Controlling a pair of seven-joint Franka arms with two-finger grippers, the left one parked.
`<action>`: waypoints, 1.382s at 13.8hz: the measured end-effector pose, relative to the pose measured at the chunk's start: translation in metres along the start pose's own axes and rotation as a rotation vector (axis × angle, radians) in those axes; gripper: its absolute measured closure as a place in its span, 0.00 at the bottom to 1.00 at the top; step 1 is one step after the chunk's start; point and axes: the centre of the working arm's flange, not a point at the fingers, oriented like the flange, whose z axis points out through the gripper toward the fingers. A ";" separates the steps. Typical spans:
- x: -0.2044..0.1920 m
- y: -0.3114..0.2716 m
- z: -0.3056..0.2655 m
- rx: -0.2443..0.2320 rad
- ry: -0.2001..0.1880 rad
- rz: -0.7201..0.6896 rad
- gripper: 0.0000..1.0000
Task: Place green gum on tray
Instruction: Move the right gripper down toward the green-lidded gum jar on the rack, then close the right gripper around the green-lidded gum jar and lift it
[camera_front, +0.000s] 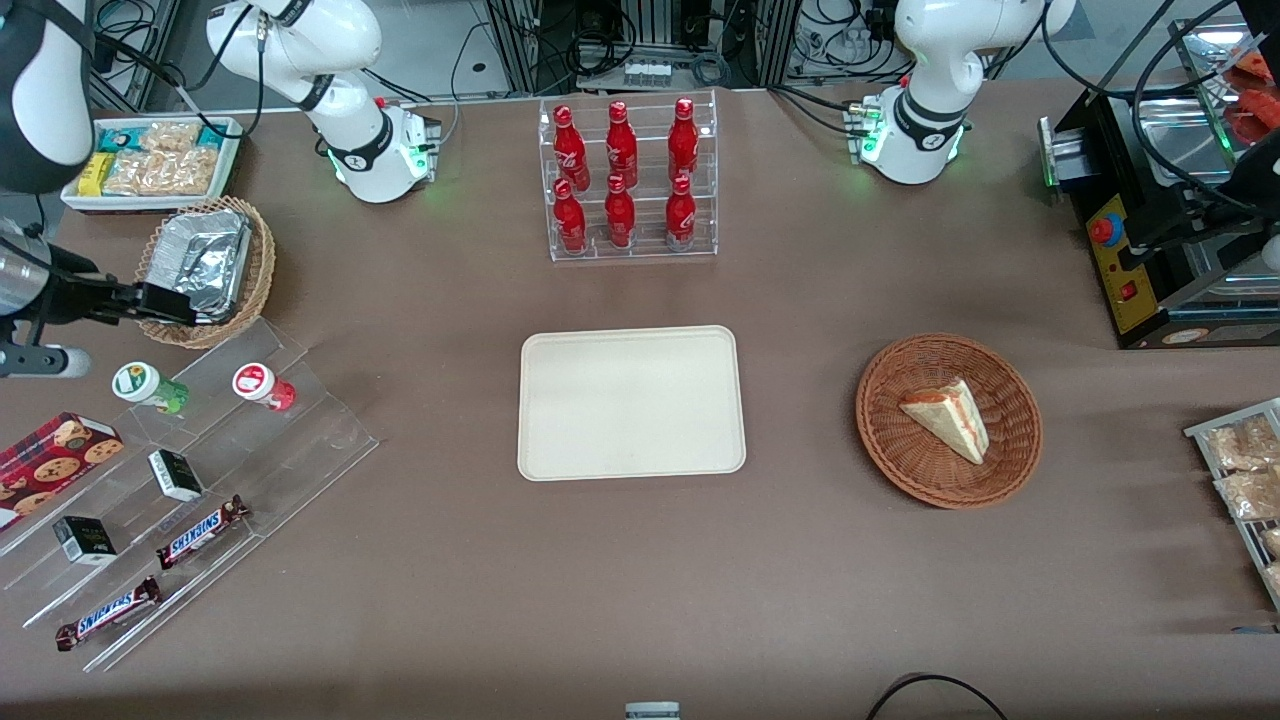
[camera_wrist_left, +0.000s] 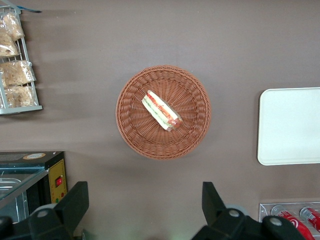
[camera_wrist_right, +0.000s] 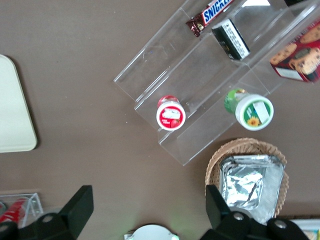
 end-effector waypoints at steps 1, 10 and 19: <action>0.003 0.007 0.008 0.002 0.003 -0.053 0.00; 0.006 0.113 0.079 -0.025 0.103 -0.602 0.00; 0.001 0.146 0.125 -0.092 0.186 -0.870 0.00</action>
